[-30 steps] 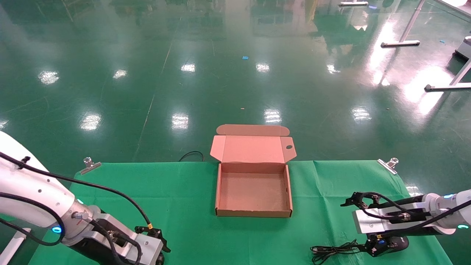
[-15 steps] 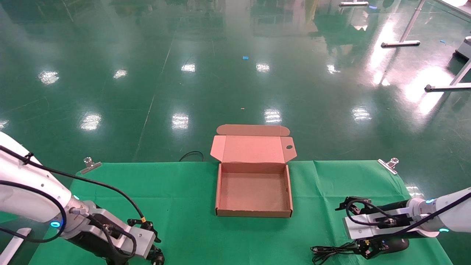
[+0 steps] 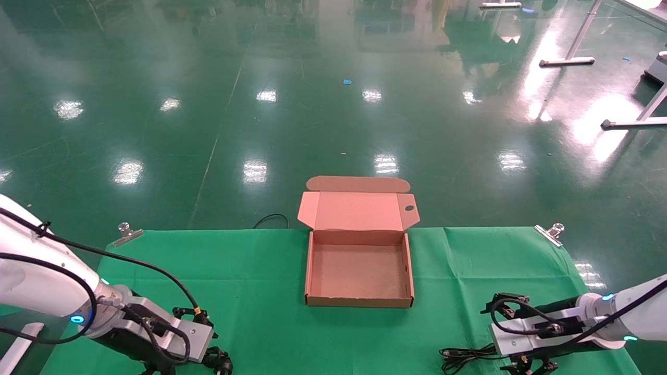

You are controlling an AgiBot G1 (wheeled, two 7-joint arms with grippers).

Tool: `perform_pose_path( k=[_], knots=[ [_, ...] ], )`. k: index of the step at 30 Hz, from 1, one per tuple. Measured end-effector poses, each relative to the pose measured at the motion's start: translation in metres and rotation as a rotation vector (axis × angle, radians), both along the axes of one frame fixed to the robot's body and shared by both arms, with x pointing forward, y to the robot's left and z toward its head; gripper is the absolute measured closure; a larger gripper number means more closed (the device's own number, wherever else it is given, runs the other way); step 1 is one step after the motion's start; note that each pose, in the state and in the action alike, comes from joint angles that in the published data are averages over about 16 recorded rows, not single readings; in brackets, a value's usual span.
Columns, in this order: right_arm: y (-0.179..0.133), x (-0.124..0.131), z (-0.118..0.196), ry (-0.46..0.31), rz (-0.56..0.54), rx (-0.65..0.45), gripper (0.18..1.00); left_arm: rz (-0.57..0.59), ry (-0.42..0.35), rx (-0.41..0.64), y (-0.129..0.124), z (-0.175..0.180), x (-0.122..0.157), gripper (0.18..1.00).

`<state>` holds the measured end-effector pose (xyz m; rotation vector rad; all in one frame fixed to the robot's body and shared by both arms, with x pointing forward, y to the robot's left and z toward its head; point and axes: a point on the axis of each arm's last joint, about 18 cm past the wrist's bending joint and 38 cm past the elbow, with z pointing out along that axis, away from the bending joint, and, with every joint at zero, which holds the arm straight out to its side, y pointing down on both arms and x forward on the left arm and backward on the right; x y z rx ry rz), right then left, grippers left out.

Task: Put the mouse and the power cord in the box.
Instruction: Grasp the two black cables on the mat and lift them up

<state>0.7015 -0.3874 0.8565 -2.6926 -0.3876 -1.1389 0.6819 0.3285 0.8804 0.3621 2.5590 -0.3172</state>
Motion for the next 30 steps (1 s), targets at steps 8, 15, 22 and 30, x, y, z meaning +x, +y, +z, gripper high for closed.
perform_pose_path(
  k=[8,15,22,30],
  knots=[
    [0.001,0.002,-0.007,0.006,-0.012,-0.014,0.179,0.03,-0.034,0.023,0.006,-0.007,0.009,0.184],
    [0.004,0.005,-0.01,0.002,-0.018,-0.02,0.179,0.069,-0.084,0.042,0.011,-0.012,0.019,0.184],
    [0.007,0.008,-0.01,-0.003,-0.02,-0.023,0.179,0.1,-0.119,0.055,0.017,-0.014,0.026,0.184],
    [0.01,0.01,-0.011,-0.005,-0.022,-0.023,0.179,0.113,-0.114,0.056,0.022,-0.02,0.025,0.184]
  ],
)
